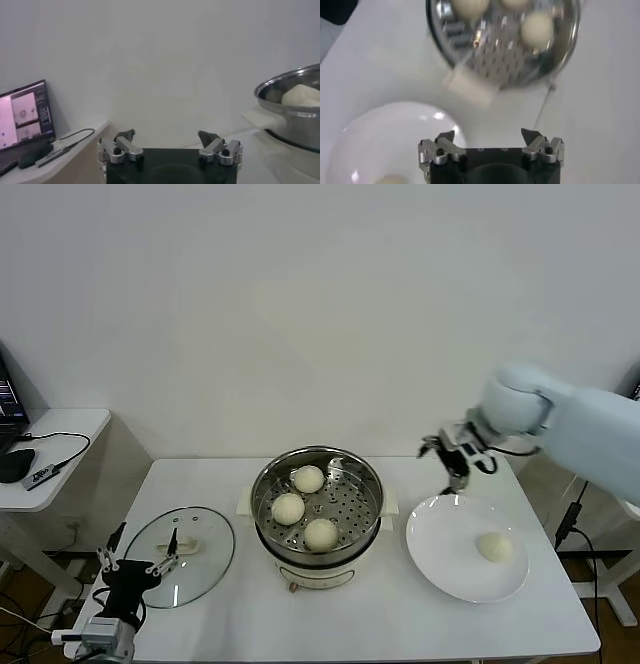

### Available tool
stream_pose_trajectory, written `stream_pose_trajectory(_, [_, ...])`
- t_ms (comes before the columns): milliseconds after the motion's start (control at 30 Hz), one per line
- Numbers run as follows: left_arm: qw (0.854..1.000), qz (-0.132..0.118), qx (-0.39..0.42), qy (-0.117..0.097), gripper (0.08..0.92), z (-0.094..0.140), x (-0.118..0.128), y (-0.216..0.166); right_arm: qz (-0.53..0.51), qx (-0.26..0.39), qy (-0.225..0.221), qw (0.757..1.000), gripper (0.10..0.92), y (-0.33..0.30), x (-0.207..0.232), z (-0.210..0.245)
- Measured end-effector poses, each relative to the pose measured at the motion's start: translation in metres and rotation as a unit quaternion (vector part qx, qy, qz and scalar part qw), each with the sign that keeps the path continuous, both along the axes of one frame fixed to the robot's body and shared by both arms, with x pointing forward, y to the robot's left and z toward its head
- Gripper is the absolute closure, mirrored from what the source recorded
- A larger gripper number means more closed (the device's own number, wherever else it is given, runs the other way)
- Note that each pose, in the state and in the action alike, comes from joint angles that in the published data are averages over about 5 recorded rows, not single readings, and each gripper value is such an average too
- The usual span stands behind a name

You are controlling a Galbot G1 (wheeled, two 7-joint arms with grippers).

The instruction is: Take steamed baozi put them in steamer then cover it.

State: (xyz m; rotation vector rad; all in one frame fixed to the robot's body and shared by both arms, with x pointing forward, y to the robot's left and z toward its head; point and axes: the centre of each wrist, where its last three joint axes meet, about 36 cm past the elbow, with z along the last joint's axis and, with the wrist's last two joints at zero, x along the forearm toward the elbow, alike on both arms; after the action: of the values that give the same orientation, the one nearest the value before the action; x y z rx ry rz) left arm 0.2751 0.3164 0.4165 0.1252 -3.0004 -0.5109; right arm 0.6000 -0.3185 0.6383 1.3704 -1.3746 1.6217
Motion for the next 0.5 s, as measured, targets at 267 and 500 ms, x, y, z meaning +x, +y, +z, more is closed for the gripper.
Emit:
stream_pose_trajectory(267, [1.0,-0.006,0.003,0.007,0.177,-0.004,0.001,-0.002,-0.078,-0.016,0.032,0.996,0.2,-0.062,-0.02,-0.05])
stream_pose_trajectory(500, [1.0,-0.006,0.006,0.01,0.177,-0.006,0.001,-0.002,-0.115,-0.038,0.052,0.991,0.2,-0.091,-0.03,-0.088])
